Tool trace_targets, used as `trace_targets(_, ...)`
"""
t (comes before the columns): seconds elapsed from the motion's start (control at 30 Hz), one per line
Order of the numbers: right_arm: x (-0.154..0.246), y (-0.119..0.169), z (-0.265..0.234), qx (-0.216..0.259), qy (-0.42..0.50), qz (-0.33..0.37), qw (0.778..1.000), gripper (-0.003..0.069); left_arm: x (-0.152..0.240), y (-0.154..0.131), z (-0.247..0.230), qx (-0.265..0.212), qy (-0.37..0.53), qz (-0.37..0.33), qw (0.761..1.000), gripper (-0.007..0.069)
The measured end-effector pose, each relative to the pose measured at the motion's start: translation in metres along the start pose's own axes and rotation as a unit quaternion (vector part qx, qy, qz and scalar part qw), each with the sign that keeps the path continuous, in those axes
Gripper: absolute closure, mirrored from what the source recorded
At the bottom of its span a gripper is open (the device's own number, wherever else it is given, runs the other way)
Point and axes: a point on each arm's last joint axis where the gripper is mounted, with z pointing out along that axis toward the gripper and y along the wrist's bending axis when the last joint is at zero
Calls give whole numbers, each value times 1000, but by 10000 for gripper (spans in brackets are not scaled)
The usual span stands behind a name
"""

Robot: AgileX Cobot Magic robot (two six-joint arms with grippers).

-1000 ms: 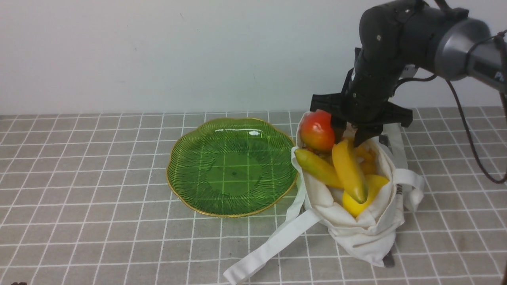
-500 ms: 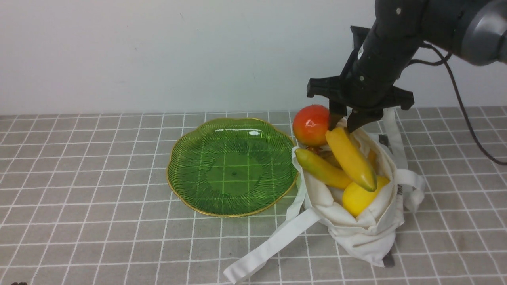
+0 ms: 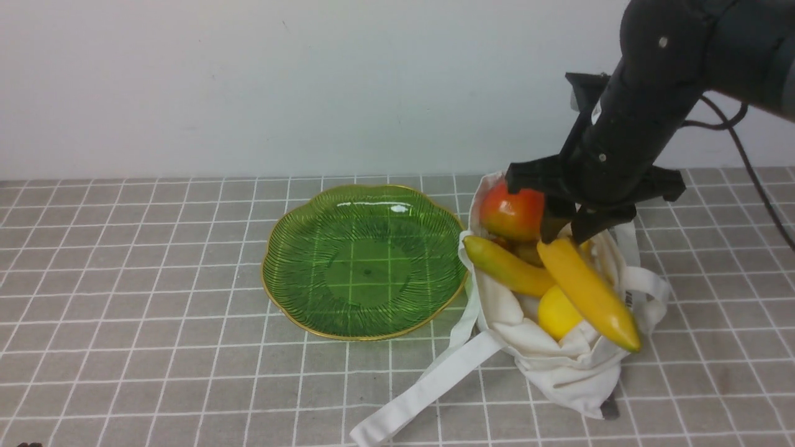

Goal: Take the fruit out of the bag on the grey coffee tablecloth and place them on the plate.
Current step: 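Take the banana out of the bag and place it in the fruit dish with the right gripper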

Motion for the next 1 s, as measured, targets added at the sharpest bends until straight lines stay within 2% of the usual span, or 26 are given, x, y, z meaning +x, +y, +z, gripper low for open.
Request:
trace_targets(0.17,6,4,-29,-34,-25,0,999,440,0,0,0,0,0,0,1000,632)
trace_targets(0.3,11,14,-43,-98,-24,-2,995,442,0,0,0,0,0,0,1000,632)
trace_targets(0.33,11,15,-44,-102,-23,-3,994,442,0,0,0,0,0,0,1000,632)
trace_targets(0.43,2,31,-39,-187,-52,0,981,444,0,0,0,0,0,0,1000,632)
trace_targets(0.53,-14,47,-22,-273,-91,13,958,446,0,0,0,0,0,0,1000,632)
trace_targets(0.63,-27,56,-6,-320,-121,24,939,446,0,0,0,0,0,0,1000,632)
trace_targets(0.77,-44,65,41,-356,-163,34,919,447,0,0,0,0,0,0,1000,632)
trace_targets(1.0,-43,85,115,-354,-185,5,917,448,0,0,0,0,0,0,1000,632)
